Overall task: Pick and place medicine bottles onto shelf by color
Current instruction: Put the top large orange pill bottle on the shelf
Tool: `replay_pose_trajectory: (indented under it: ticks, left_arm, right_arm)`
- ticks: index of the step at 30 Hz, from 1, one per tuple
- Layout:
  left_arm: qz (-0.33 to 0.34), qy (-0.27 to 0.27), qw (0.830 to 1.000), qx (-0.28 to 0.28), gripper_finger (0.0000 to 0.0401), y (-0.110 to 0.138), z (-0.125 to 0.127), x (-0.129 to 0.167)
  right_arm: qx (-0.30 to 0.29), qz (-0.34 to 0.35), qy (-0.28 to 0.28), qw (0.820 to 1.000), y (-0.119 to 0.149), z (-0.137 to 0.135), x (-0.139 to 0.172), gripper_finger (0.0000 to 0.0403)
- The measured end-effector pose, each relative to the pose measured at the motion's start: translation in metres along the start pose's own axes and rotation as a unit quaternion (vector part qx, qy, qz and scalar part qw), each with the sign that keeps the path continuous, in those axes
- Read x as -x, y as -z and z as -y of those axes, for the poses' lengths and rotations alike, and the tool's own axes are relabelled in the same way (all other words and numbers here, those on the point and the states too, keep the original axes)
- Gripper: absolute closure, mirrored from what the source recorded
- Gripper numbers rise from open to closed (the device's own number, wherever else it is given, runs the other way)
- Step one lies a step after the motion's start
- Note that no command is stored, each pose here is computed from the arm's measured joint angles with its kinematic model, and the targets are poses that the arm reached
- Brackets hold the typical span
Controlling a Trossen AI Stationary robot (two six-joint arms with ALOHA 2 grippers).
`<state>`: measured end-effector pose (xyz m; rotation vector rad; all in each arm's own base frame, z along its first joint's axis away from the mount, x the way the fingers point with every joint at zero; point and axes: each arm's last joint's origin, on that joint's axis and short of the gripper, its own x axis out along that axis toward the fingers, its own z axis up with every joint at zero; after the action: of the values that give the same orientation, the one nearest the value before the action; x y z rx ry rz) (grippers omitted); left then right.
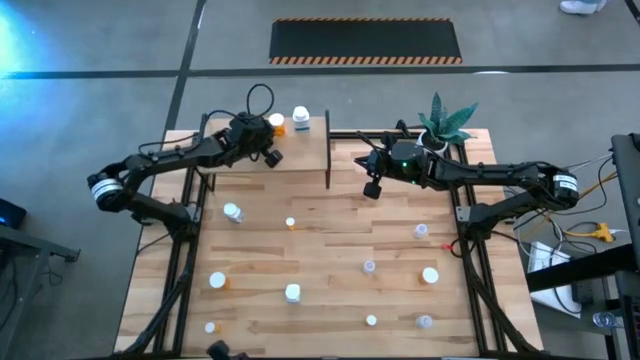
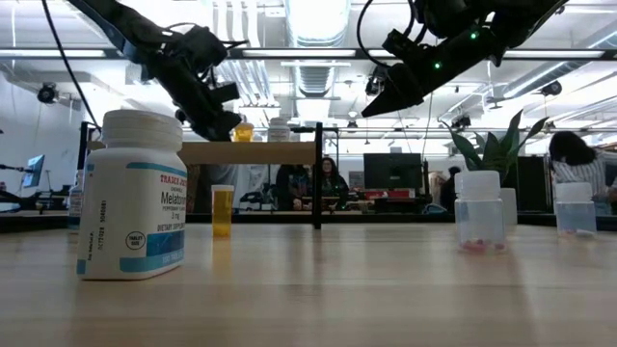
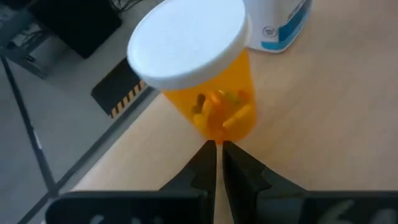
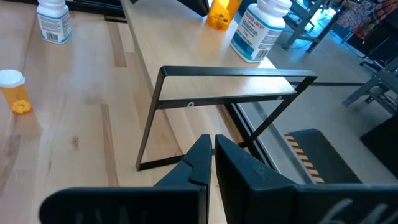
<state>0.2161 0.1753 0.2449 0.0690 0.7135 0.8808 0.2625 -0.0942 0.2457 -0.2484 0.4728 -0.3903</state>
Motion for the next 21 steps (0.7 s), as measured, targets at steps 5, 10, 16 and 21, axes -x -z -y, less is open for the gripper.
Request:
replay_pose_trajectory:
  ticks: [5,10,16,21]
  left_arm:
    - [-0.009,0.01,1.0,0.001,0.0391,-0.004,-0.006,0.018]
    - [0.056,0.111,0.992,0.032,0.0391,-0.013,-0.005,0.032]
    - [0.082,0.112,0.99,0.039,0.0391,-0.018,-0.001,0.018]
    - [0.082,0.115,0.989,0.051,0.0391,-0.017,0.007,-0.001]
  right_arm:
    - [0.002,0.0,0.0,1.0,0.0,0.0,0.0,0.039]
    - [0.006,0.0,0.0,1.0,0.0,0.0,0.0,0.039]
    - [0.007,0.0,0.0,1.0,0.0,0.0,0.0,0.039]
    - [0.008,0.0,0.0,1.0,0.0,0.0,0.0,0.039]
